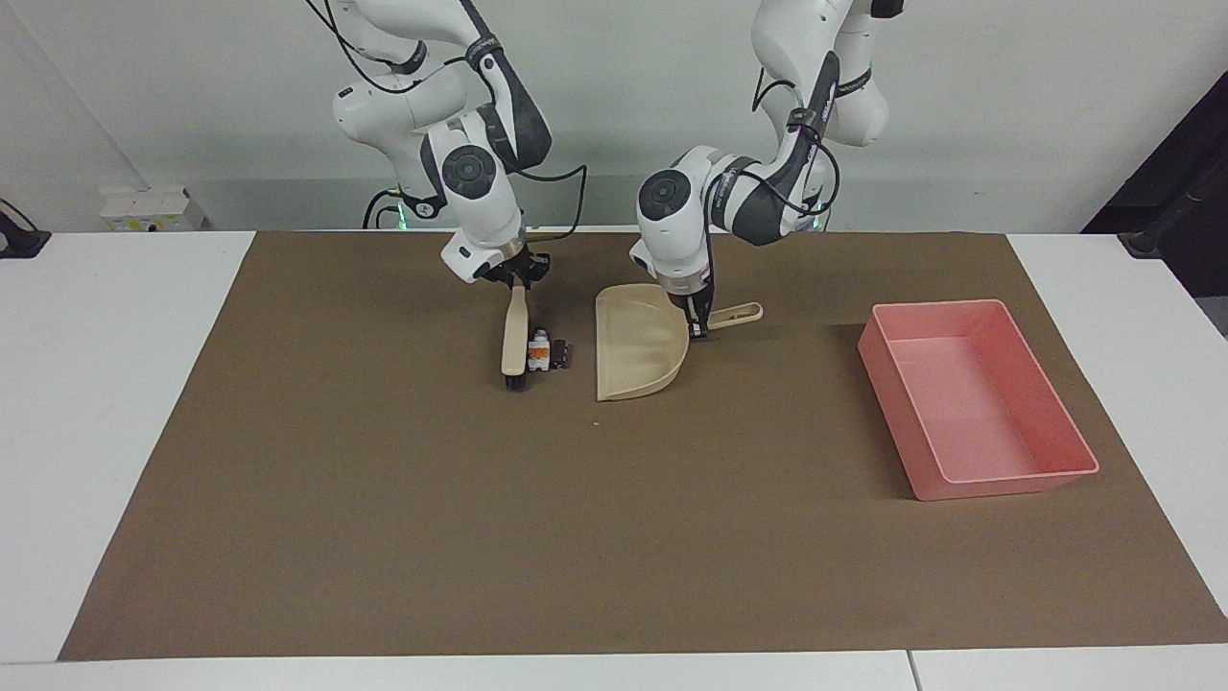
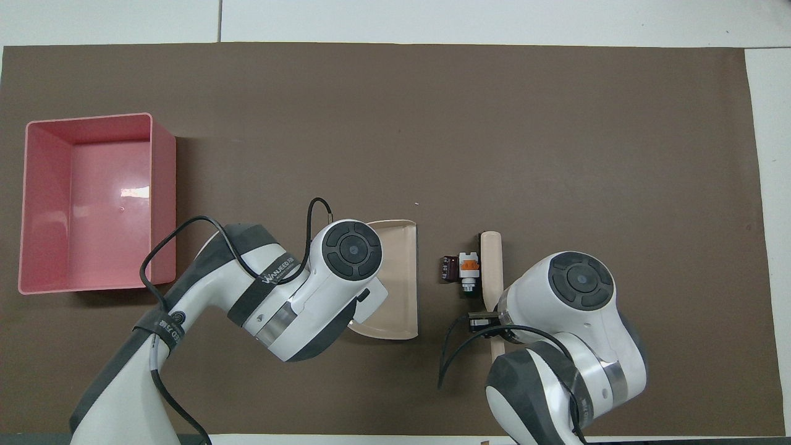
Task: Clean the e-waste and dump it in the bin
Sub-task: 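Sweep the electronic component into the dustpan with the right gripper's brush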
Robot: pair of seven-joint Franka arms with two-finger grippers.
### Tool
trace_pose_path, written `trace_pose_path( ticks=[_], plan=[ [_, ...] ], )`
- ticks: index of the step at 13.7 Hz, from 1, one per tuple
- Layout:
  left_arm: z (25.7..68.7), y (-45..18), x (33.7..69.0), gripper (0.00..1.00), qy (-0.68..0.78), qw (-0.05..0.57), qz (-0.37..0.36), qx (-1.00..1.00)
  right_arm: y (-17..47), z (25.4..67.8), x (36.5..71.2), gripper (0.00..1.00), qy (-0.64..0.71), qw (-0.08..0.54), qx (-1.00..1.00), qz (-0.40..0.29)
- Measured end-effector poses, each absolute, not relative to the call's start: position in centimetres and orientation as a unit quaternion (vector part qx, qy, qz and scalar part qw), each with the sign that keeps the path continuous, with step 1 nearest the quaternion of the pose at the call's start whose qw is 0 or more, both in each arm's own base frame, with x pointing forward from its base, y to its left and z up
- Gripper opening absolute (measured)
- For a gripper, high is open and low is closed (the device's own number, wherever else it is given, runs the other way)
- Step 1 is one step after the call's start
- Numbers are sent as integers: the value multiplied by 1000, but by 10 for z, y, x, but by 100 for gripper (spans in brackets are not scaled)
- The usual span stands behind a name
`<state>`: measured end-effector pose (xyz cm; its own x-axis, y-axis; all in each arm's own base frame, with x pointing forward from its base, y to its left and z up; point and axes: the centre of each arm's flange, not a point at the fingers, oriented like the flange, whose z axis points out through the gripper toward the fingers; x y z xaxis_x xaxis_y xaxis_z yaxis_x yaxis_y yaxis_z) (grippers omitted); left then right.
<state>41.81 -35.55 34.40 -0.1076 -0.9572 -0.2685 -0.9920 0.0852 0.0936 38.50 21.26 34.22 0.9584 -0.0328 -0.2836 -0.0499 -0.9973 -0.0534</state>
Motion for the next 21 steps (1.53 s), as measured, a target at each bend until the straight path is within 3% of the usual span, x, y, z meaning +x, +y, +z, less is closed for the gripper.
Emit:
trace_pose_path(
  ticks=[11,21],
  plan=[
    [343,-355,417,33,734,69,127,-664,240,332,376,26,19,43,-991,127],
    [342,-355,417,33,734,69,128,-664,330,332,378,26,34,57,-990,124]
  ],
)
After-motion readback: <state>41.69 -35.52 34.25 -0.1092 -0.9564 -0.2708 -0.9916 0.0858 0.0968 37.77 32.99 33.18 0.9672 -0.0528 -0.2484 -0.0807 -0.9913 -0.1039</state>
